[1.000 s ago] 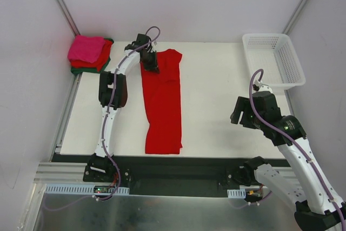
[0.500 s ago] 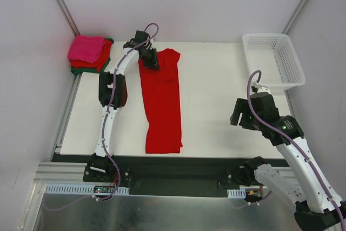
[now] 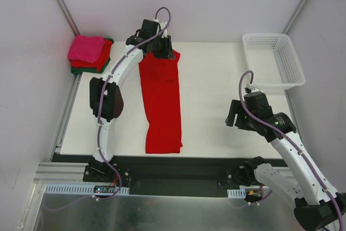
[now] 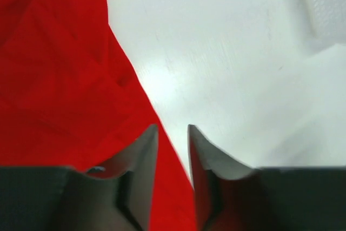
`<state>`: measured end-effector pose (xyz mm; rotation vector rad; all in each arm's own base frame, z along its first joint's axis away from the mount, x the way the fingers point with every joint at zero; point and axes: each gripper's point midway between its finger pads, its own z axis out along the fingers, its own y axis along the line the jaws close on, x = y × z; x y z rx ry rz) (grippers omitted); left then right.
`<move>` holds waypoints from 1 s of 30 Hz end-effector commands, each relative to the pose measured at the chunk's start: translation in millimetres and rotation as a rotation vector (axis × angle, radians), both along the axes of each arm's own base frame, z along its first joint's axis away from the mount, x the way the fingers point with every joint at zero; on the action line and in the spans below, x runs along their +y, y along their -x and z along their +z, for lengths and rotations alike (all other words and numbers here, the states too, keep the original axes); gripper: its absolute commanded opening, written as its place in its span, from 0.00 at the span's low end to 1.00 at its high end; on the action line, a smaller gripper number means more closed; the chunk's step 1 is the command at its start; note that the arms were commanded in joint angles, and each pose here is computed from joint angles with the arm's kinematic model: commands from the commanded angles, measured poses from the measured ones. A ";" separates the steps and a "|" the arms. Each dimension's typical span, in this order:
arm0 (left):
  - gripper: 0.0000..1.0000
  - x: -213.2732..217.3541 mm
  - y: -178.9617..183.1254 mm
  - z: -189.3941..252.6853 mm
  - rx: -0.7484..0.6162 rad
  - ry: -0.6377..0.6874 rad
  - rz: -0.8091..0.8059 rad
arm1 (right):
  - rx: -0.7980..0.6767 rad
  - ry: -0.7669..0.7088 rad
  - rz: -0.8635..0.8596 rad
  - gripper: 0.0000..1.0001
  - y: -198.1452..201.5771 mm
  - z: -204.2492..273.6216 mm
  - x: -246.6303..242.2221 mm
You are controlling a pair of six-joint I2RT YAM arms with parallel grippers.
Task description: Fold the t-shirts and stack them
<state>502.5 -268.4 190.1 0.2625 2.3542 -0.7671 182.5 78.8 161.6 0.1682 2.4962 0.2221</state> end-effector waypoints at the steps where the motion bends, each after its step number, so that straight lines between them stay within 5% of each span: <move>1: 0.07 -13.0 3.6 -34.3 0.007 -0.069 -0.016 | -0.031 -0.039 0.010 0.76 -4.3 7.5 7.0; 2: 0.00 -12.4 -0.7 -49.2 0.019 -0.097 -0.002 | -0.034 -0.031 0.005 0.76 -4.3 8.0 4.8; 11: 0.00 3.8 -40.4 -89.6 0.005 -0.193 0.095 | -0.027 -0.018 -0.002 0.77 2.8 3.5 -0.5; 30: 0.00 50.3 -60.1 -99.7 0.035 -0.203 0.205 | -0.007 -0.004 0.012 0.77 0.6 -1.1 0.8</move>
